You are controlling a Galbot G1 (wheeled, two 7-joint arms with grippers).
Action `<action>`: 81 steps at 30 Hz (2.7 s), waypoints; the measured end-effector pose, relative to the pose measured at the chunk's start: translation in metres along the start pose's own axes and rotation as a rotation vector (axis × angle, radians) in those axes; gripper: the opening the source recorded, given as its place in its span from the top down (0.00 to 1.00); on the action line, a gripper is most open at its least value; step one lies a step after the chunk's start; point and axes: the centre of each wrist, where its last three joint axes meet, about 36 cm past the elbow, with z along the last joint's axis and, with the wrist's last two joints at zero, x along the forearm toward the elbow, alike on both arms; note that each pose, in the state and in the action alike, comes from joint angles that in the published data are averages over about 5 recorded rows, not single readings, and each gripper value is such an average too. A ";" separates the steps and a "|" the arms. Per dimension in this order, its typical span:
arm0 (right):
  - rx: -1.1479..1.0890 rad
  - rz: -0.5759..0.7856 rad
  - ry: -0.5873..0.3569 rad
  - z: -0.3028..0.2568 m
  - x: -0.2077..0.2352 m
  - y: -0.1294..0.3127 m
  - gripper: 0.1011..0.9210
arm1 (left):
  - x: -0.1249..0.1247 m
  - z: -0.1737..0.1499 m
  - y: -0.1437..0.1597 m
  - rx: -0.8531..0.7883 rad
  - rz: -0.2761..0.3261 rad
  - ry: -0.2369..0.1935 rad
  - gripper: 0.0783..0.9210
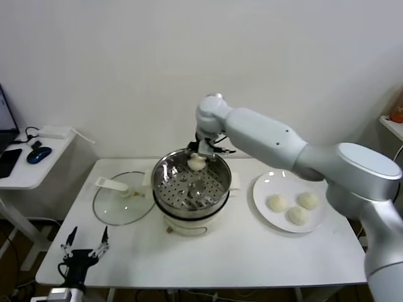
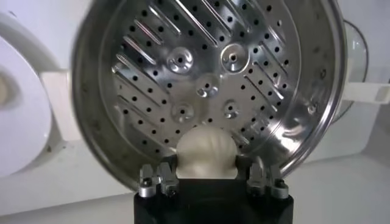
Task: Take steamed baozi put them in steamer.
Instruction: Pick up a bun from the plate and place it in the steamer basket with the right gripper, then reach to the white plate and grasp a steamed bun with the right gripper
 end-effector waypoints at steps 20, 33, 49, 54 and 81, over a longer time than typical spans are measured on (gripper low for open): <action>0.071 -0.041 0.000 -0.010 -0.047 -0.029 0.30 | 0.003 0.005 0.002 0.004 -0.001 0.011 0.12; 0.098 -0.046 0.009 -0.008 -0.050 -0.029 0.12 | 0.005 0.006 0.002 0.010 -0.004 0.016 0.12; -0.083 -0.020 -0.032 0.022 0.032 0.013 0.12 | 0.005 0.000 0.002 0.018 -0.006 0.003 0.12; -0.323 -0.011 -0.077 0.040 0.058 0.068 0.12 | 0.002 -0.005 0.000 0.022 -0.006 -0.007 0.12; -1.304 -0.076 -0.185 0.027 0.004 0.360 0.12 | 0.002 -0.007 -0.005 0.031 -0.001 -0.016 0.12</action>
